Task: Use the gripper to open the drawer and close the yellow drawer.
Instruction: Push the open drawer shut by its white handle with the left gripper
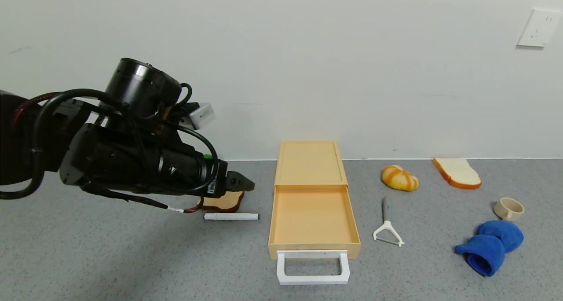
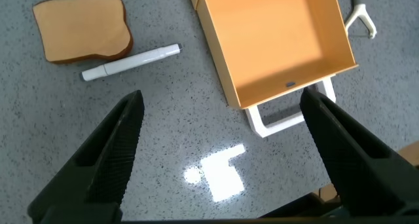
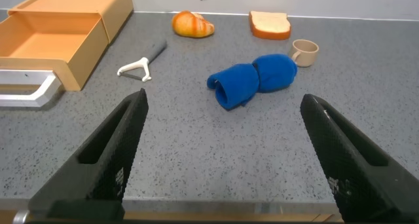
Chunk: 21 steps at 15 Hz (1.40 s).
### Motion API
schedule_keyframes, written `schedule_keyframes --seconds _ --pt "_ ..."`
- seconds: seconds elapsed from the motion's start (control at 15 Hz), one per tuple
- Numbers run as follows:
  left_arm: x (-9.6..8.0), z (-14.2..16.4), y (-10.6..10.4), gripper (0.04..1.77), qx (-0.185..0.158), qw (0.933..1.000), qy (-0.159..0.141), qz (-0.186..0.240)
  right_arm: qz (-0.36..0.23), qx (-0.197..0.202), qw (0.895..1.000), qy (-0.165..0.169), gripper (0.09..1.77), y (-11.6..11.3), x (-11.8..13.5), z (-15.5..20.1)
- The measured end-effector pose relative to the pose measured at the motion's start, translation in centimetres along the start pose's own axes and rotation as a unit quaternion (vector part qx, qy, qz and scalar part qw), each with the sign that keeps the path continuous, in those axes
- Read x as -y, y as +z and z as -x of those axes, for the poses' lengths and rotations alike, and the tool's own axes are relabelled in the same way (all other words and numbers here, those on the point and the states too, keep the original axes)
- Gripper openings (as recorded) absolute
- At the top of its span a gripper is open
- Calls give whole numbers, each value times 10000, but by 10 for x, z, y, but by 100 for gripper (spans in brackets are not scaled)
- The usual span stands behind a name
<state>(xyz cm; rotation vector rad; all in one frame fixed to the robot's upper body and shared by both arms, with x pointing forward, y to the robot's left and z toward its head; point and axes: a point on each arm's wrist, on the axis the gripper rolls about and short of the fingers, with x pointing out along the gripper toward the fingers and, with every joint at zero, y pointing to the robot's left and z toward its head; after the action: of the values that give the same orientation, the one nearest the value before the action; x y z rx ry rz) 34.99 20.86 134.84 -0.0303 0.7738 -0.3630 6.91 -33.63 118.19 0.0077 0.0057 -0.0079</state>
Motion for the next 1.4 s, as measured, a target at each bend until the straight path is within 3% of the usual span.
schedule_keyframes --seconds 0.27,0.53,0.8,1.07,1.4 --pt "35 -10 -11 172 -66 9992 394 -16 0 0 10000 0 171 0 0 0" --pt "74 -29 -34 172 -713 9937 861 57 0 0 10000 0 171 0 0 0" --pt "108 -50 -49 172 -1267 9878 901 85 0 -2 10000 0 171 0 0 0" --pt "130 -78 -67 172 -1618 9823 945 -82 0 0 10000 0 171 0 0 0" --pt "142 -104 -70 172 -1849 9768 1082 9 2 0 10000 -2 171 0 0 0"
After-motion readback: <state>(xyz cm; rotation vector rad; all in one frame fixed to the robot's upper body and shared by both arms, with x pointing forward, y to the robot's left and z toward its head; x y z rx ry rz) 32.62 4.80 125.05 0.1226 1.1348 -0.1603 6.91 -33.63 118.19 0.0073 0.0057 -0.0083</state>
